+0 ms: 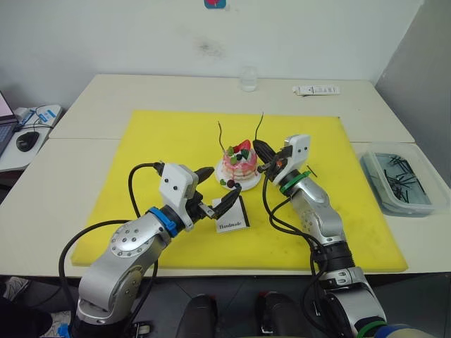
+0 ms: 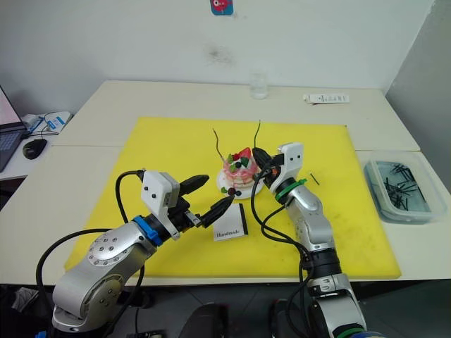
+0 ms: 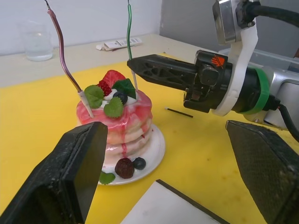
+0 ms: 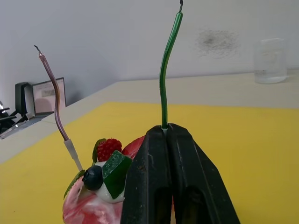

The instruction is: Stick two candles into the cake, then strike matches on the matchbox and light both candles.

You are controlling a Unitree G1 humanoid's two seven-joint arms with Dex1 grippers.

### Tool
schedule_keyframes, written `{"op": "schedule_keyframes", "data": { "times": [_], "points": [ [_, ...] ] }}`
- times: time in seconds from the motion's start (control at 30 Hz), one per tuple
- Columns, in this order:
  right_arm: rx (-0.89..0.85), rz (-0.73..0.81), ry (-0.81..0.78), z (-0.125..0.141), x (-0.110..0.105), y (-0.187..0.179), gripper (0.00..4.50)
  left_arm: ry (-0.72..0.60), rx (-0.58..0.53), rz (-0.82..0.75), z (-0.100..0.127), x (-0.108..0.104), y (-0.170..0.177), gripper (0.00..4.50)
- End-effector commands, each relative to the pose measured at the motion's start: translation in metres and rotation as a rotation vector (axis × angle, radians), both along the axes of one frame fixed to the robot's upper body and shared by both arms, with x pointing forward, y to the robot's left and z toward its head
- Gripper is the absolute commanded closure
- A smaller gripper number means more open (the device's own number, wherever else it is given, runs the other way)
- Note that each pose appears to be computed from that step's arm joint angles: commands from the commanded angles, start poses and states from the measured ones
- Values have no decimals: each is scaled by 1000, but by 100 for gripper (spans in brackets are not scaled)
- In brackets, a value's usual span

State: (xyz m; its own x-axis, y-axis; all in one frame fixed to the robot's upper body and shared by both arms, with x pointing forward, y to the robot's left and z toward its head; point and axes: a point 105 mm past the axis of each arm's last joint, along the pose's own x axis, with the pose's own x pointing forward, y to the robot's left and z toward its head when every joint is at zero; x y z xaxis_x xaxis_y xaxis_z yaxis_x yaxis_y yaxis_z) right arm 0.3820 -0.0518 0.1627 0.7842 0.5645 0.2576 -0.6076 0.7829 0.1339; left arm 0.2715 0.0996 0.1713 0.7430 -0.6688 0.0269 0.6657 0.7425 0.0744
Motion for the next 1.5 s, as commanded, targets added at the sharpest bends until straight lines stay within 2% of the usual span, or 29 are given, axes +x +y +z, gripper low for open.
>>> {"op": "schedule_keyframes", "data": {
  "times": [0.03,0.6,1.13,1.23,1.37,1.5],
  "points": [
    [10,17,-12,2,-4,3,446,-51,-12,-19,13,-4,-4,0],
    [19,16,9,-6,-12,1,446,-49,-12,-23,12,-4,-5,0],
    [51,22,-8,1,-15,2,446,-51,-13,-36,12,-3,-7,0],
    [51,26,-13,2,-16,3,381,-50,-12,-39,12,-4,-8,0],
    [48,33,-19,5,-17,3,246,-48,-13,-41,11,-5,-9,0],
    [47,34,-26,8,-18,-1,246,-45,-14,-41,10,-6,-9,0]
  ]
}}
